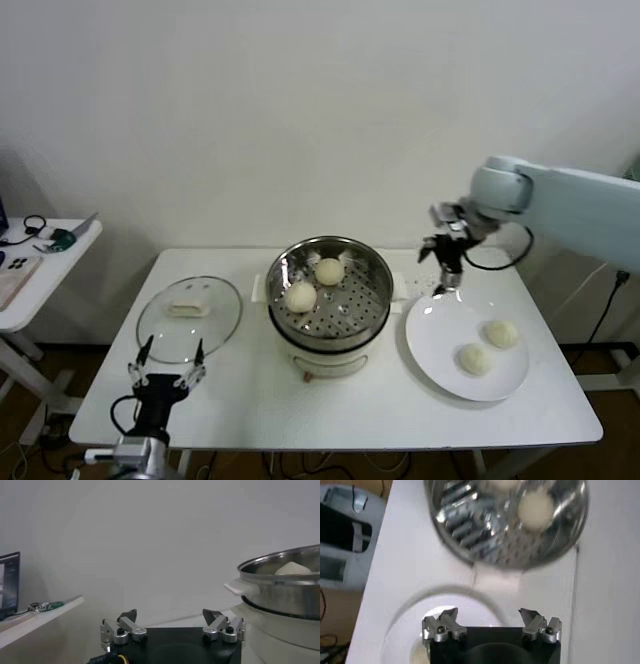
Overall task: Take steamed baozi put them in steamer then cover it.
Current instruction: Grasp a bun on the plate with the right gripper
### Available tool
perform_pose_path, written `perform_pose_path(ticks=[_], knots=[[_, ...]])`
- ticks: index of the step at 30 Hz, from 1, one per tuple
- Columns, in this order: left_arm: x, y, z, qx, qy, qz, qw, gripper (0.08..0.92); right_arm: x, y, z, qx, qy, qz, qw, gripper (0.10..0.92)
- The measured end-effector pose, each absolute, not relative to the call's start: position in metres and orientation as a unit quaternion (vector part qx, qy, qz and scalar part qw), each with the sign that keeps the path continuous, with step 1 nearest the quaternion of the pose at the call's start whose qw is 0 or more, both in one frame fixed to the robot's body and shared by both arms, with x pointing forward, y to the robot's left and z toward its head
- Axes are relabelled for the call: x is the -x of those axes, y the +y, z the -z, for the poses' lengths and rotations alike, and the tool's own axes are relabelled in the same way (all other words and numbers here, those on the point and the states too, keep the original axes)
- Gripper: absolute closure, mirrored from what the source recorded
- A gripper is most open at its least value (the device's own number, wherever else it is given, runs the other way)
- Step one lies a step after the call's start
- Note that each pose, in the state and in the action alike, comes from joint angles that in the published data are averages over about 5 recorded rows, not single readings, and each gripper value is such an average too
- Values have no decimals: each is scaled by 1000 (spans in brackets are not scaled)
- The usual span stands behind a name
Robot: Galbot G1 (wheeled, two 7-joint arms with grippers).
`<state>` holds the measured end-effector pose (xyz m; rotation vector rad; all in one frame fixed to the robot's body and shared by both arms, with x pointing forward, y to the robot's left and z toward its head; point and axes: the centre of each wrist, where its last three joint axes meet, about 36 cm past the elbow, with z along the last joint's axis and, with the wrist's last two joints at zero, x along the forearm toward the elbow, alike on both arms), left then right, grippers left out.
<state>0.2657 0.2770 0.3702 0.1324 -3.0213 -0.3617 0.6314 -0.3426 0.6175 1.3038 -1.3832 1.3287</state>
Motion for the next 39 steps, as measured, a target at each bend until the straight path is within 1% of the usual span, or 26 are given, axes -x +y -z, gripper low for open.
perform_pose_path(ticks=[7, 16, 30, 36, 39], knots=[[-263, 278, -370, -46, -990, 124, 53, 177, -608, -387, -559, -508, -543, -510, 432, 200], [-262, 277, -370, -49, -989, 127, 57, 177, -593, -409, -503, -504, -543, -493, 456, 200], [-262, 278, -366, -53, -988, 128, 64, 177, -598, -408, -460, -501, -538, -488, 470, 200], [-264, 277, -365, -53, -988, 128, 65, 177, -603, -404, -451, -502, -535, -488, 473, 200], [-265, 277, -365, -53, -988, 128, 65, 177, -605, -402, -449, -503, -534, -488, 473, 216]])
